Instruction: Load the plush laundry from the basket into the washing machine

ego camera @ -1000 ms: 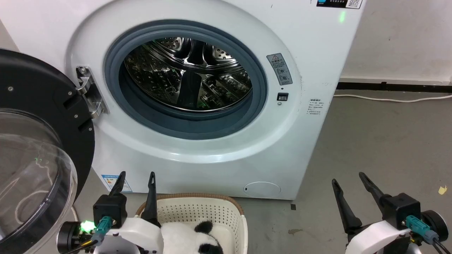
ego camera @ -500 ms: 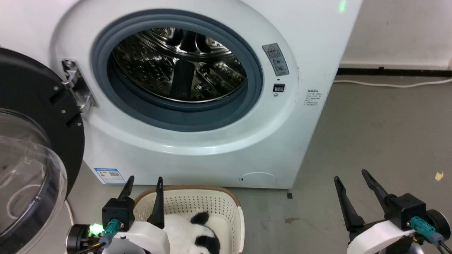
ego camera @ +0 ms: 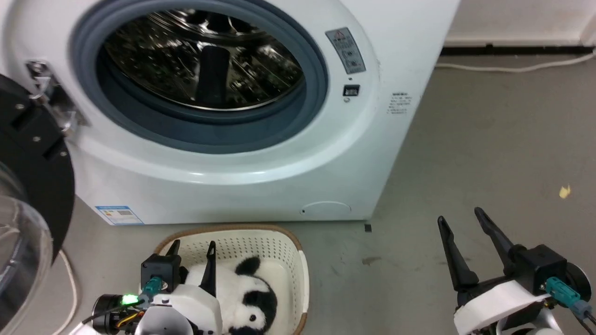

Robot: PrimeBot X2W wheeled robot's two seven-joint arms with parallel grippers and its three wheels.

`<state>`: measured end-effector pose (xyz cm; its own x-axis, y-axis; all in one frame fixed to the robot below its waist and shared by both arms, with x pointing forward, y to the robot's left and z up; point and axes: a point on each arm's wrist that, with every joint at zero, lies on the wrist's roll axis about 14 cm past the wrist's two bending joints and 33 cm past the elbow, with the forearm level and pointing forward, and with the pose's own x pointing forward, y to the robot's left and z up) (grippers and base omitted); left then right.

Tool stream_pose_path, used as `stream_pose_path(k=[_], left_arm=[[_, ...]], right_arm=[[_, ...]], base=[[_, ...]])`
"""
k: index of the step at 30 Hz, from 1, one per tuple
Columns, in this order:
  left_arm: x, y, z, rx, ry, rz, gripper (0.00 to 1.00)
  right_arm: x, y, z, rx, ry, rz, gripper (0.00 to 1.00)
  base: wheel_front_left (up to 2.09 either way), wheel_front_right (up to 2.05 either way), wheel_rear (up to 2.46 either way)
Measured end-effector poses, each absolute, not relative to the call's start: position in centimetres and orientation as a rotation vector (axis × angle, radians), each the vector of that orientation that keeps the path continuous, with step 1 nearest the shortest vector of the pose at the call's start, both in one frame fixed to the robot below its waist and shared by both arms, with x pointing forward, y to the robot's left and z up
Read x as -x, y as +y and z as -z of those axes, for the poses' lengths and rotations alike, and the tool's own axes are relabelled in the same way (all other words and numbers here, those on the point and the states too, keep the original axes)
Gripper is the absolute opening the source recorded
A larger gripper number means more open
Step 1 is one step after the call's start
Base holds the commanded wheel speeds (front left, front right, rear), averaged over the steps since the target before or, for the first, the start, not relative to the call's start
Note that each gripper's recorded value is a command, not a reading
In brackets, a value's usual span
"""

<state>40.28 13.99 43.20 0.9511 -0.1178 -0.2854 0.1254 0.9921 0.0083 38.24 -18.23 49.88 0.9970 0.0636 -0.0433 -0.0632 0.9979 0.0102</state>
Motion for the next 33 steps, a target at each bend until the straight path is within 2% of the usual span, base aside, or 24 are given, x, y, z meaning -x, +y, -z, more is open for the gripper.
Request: stream_pose_path(k=[33], left_arm=[[-42.0, 15.1, -26.3, -0.057, 0.817, 0.158, 1.0]], right_arm=[[-39.6, -22.8, -45.4, -0.085, 0.127, 0.085, 1.0]], base=[[0.0, 0.0, 0.0]])
